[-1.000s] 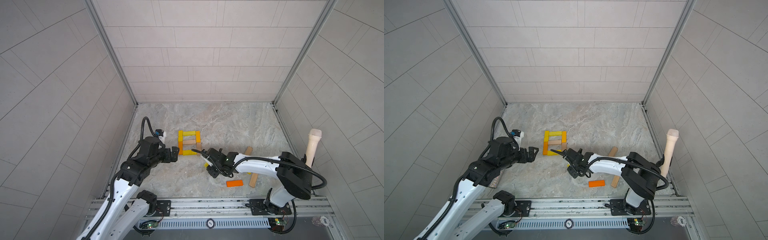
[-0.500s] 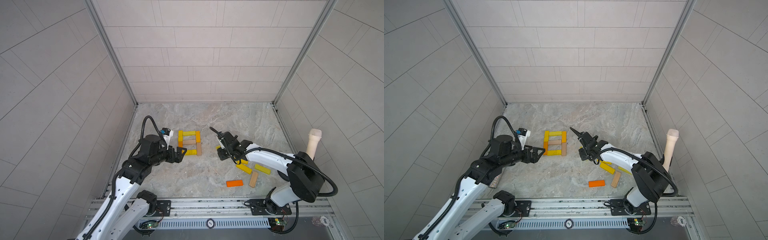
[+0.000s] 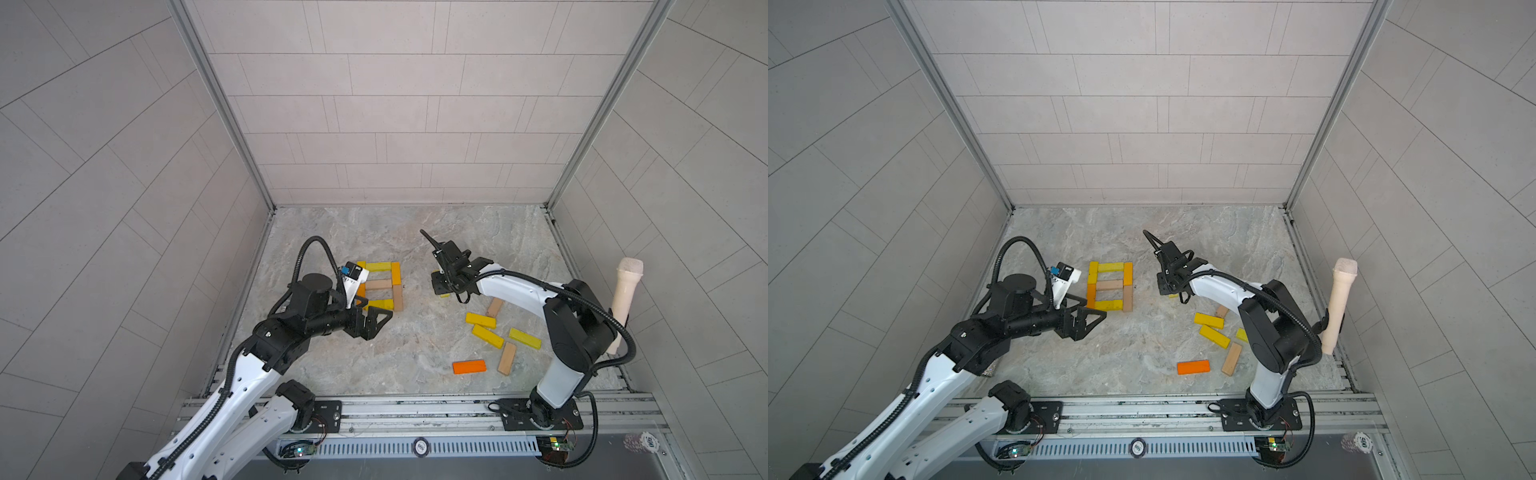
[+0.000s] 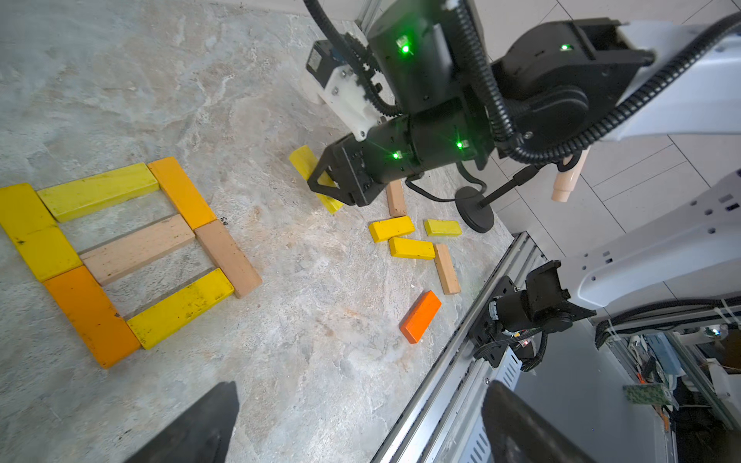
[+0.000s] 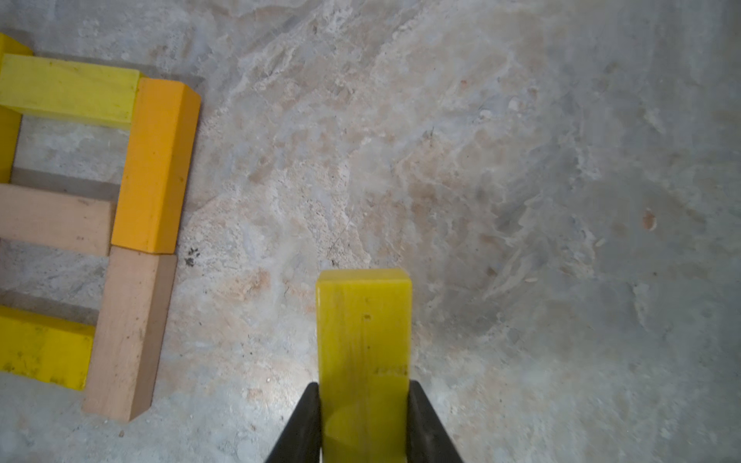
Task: Assemble the number 8 with building blocks
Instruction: Place the building block at the center of the board.
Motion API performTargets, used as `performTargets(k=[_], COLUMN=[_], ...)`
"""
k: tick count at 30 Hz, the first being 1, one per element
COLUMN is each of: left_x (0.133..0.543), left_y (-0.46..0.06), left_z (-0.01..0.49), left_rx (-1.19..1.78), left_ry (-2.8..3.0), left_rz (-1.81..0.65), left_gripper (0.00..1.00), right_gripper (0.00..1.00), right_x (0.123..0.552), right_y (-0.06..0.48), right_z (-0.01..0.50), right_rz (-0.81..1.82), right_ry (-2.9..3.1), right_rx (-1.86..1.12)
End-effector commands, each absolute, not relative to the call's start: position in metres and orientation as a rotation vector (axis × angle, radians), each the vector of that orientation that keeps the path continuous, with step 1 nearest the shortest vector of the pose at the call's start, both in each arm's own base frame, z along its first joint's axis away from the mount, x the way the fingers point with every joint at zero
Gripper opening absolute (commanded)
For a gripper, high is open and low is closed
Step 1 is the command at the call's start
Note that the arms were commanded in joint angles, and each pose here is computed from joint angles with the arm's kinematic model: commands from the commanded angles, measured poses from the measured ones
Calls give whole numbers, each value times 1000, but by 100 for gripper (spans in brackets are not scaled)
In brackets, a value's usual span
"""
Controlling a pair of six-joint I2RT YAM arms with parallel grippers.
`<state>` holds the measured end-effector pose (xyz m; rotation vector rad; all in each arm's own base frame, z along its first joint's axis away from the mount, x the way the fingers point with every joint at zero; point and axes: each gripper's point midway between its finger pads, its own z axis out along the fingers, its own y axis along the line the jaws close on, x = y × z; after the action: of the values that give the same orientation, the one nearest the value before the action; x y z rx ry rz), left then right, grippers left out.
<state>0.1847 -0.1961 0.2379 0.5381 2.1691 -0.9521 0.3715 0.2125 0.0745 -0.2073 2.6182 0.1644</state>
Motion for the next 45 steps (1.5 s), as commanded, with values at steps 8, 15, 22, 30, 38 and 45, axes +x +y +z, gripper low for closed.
performTargets(k=[8,15,22,30,38,45], left_x=[184,185,185,184,184,186], left_y=[-195,-194,-194,-195,-195,-195], left_z=[236,234,232,232,232,233], left_rx=[547,546,543,549,548,555], left_ry=[2151,2158,2163,2167,2166,2159], left_rz=[-919,-914,-911,-919,-917,-905], left_gripper=[100,100,100,100,100,100], right_gripper=[24,25,30,47,58,68], right_x=[400,403,405,407,408,399], right_y=[224,243,245,246,248,243], right_z=[51,40,32,29,43,70], right_rz=[147,159,157,158,187,220], right_ry=[2634,2652,2654,2652,2621,2565], right_rx=[-25,4,68,90,74,33])
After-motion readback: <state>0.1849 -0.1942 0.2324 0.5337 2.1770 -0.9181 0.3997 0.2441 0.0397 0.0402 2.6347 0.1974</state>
